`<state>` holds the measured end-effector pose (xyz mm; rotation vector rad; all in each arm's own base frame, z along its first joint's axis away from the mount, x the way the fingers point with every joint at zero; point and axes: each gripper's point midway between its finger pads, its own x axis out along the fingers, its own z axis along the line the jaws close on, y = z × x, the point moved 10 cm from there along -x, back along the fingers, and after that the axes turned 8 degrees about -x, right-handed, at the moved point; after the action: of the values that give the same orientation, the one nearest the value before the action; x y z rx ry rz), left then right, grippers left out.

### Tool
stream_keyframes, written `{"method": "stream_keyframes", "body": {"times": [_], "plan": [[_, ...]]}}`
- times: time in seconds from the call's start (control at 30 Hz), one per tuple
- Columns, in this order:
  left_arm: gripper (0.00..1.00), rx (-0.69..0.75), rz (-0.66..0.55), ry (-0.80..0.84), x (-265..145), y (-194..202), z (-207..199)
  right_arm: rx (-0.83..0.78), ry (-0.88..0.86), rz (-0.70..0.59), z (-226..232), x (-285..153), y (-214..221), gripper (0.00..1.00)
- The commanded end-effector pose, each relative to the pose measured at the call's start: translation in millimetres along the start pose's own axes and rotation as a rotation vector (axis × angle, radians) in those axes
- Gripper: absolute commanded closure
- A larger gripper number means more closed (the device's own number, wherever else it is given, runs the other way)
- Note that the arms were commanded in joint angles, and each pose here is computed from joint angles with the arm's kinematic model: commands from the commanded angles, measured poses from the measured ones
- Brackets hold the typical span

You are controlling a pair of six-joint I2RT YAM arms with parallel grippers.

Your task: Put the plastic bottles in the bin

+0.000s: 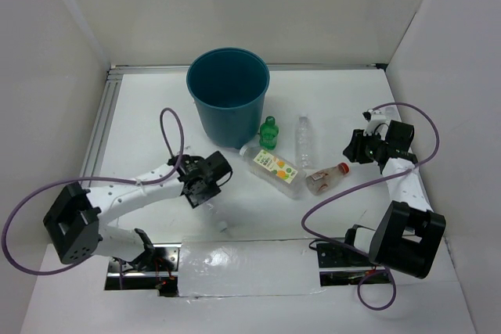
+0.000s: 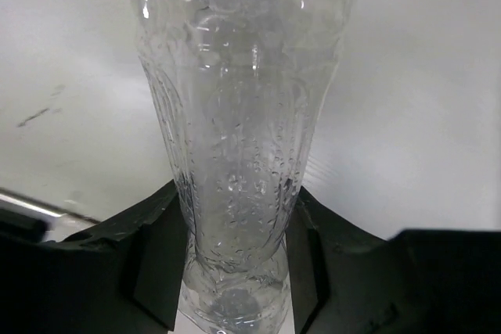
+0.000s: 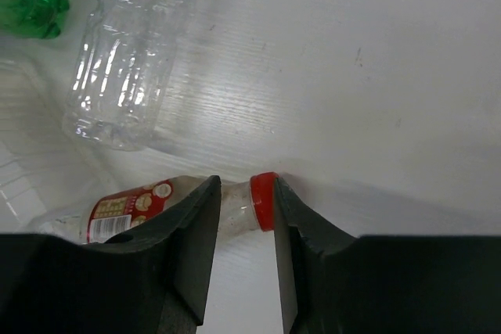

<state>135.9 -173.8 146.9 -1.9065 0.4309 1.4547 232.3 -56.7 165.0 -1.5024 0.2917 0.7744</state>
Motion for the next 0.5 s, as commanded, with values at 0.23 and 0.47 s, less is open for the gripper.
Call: {"method": "stream_keyframes", "body": {"times": [0.23, 0.47], "plan": [[1.0, 0.306, -0.413, 0.976, -238, -73, -84, -0.1, -0.12, -0.1, 5, -9, -23, 0.83], [1.0, 0.175, -0.843, 1.025, -283, -133, -148, -0.1, -0.12, -0.1, 5, -10, -25, 0.55]]}}
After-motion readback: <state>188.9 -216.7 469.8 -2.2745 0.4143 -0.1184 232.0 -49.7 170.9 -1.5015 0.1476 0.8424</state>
